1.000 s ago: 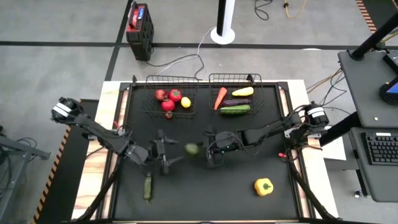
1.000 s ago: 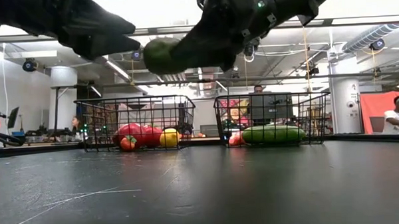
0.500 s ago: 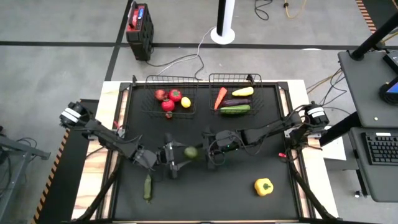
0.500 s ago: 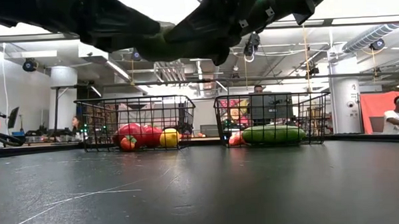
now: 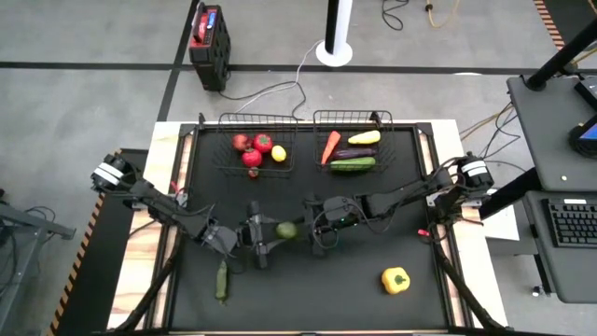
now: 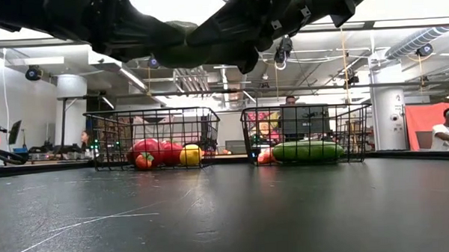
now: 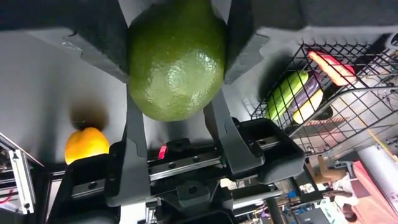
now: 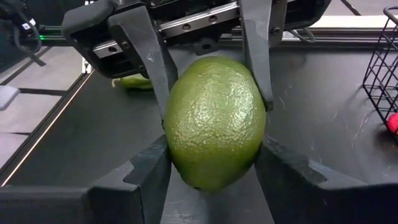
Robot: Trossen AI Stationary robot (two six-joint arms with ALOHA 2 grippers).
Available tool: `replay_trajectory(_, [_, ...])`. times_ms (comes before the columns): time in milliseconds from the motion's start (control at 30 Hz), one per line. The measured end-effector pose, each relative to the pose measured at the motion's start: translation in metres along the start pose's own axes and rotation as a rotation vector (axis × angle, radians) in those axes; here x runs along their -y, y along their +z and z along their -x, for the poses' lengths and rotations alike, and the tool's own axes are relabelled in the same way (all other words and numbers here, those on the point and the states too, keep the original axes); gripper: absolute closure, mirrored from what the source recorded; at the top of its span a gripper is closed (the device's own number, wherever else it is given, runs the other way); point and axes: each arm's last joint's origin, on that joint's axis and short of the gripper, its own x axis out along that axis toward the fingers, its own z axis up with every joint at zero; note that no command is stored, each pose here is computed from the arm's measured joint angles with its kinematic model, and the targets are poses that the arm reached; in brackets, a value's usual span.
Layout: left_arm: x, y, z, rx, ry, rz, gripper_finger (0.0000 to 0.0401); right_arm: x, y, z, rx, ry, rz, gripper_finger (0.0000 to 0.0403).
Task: Sort produce into baskets
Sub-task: Put the lime into the left wire basket
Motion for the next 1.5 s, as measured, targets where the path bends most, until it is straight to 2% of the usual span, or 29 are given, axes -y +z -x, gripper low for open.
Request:
replay_trajectory(200, [-0.001,0.0,0.0,0.0,0.028,0.0,0.0198,0.001,0.0,0.001,-0.011,-0.027,-0.043,0.0152])
replay_trajectory(367, [-0.006,0.005,0.004,0.002,0.074,-0.013,0.0197,0.002,0.004,0.002,-0.095,-0.041,-0.061,0.0106])
replay_trajectory(500, [-0.02,0.013,0.01,-0.017,0.153,-0.025,0.0196,0.004,0.014,0.005,-0.186,-0.057,-0.098,0.0086])
replay_trajectory(700, [-0.064,0.029,0.016,-0.108,0.295,-0.048,0.0196,0.005,0.03,0.01,-0.275,-0.123,-0.11,0.0088])
replay_trajectory(833, [-0.104,0.045,0.017,-0.258,0.368,-0.084,0.0196,0.004,0.039,0.011,-0.275,-0.122,-0.105,0.01])
replay_trajectory(1067, [-0.175,0.052,0.013,-0.555,0.332,-0.065,0.0196,0.004,0.043,0.012,-0.267,-0.119,-0.093,0.0114])
replay_trajectory(1200, [-0.205,0.049,0.011,-0.655,0.306,-0.051,0.0196,0.004,0.042,0.012,-0.274,-0.12,-0.099,0.0114])
replay_trajectory(1367, [-0.234,0.044,0.01,-0.789,0.341,-0.05,0.0196,0.004,0.04,0.013,-0.294,-0.125,-0.116,0.0109])
replay_trajectory(1500, [-0.245,0.038,0.007,-0.857,0.34,-0.054,0.0196,0.004,0.039,0.013,-0.307,-0.127,-0.122,0.011])
